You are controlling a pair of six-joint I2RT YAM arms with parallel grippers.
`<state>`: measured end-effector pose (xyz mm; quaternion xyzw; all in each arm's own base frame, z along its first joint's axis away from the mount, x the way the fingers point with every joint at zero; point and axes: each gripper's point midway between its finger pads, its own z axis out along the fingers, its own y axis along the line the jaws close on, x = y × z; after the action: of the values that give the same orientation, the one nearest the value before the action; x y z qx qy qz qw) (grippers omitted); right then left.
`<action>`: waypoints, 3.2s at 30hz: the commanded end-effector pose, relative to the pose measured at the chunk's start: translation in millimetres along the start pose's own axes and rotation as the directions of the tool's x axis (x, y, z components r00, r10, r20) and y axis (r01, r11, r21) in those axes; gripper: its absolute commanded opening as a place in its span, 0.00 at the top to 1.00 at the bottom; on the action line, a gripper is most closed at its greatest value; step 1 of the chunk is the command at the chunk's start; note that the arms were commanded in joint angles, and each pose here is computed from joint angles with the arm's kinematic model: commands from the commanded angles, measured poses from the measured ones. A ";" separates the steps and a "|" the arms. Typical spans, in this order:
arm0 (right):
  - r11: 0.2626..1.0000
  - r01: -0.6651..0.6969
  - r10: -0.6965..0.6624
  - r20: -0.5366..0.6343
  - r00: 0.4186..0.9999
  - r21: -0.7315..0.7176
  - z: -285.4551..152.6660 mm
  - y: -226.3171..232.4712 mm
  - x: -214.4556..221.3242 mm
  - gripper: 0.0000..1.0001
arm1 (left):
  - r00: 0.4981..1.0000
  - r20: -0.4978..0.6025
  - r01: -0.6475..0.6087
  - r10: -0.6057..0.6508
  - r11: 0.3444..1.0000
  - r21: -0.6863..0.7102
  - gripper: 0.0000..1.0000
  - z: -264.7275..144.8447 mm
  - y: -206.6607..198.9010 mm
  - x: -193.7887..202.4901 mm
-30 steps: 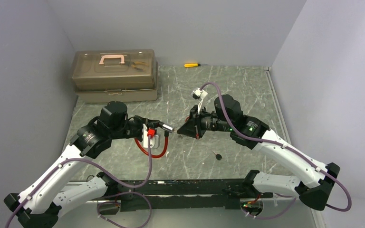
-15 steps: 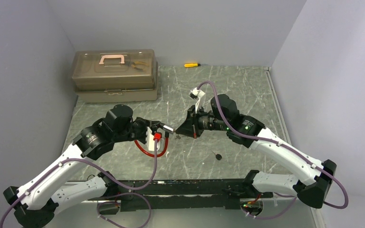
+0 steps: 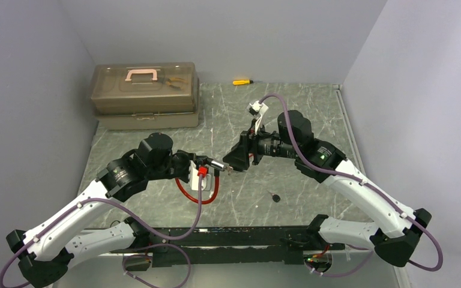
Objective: Unlock with the key
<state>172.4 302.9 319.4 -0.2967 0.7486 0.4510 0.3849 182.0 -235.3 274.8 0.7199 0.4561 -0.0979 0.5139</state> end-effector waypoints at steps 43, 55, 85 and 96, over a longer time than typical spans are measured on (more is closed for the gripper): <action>0.988 0.013 -0.047 -0.220 0.974 -0.156 31.0 12.9 16.1 0.43 | 0.998 0.059 -0.028 0.036 0.991 -0.131 1.00 -13.7 41.2 -29.2; 0.990 0.050 -0.074 -0.177 0.982 -0.134 31.7 11.2 3.8 1.00 | 0.997 0.083 0.010 -0.003 0.996 -0.084 0.62 -12.9 32.0 -33.5; 0.940 0.224 -0.254 -0.093 0.963 -0.256 12.4 46.8 -8.7 1.00 | 0.745 0.178 0.537 -0.643 0.736 0.412 0.51 -13.3 -9.0 -48.8; 0.946 0.211 -0.247 -0.124 0.961 -0.248 24.0 46.1 -3.4 0.75 | 0.776 0.151 0.540 -0.612 0.768 0.344 1.00 -7.2 -4.1 -40.6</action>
<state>138.4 329.1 299.4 -0.4492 0.7180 0.4480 0.2865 148.7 -245.9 278.2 0.5814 0.5945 -0.4171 0.3668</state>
